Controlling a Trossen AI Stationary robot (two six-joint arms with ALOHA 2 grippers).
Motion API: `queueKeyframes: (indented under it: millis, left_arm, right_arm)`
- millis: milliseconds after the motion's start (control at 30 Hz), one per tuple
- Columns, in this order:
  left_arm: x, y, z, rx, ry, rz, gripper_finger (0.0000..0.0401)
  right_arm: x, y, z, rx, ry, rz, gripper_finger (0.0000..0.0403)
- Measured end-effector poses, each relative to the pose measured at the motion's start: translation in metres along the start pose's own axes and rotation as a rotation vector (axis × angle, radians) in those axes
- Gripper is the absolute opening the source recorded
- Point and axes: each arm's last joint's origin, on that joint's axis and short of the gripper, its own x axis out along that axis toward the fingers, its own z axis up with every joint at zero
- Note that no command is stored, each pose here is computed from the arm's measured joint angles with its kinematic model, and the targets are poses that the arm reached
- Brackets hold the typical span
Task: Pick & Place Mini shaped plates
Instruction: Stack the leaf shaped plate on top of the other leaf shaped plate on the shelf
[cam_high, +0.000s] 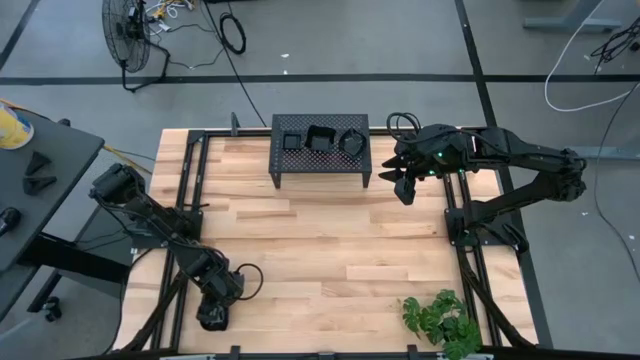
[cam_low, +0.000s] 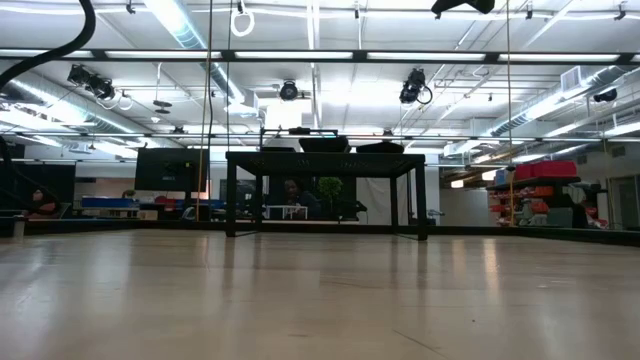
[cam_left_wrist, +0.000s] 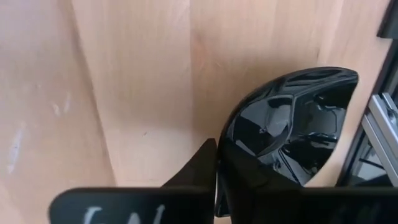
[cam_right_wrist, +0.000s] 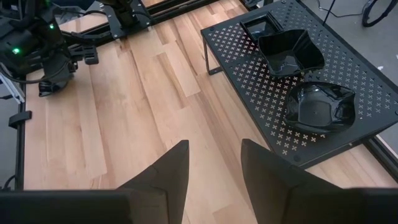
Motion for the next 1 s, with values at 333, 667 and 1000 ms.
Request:
queueKeyframes:
  millis: [333, 667, 1000]
  left_arm:
    - [0.000, -0.001, -0.001, 0.023, 0.034, -0.036, 0.0005]
    - [-0.001, -0.003, -0.002, 0.015, 0.094, -0.105, 0.0002]
    - [-0.024, 0.007, 0.007, -0.036, 0.001, -0.160, 0.0001]
  right_arm:
    - [0.000, 0.000, 0.000, -0.001, 0.000, 0.000, 0.0149]
    - [0.000, 0.000, 0.000, -0.008, 0.000, 0.000, 0.0149]
    - [0.000, 0.000, 0.000, -0.015, 0.000, 0.000, 0.0149]
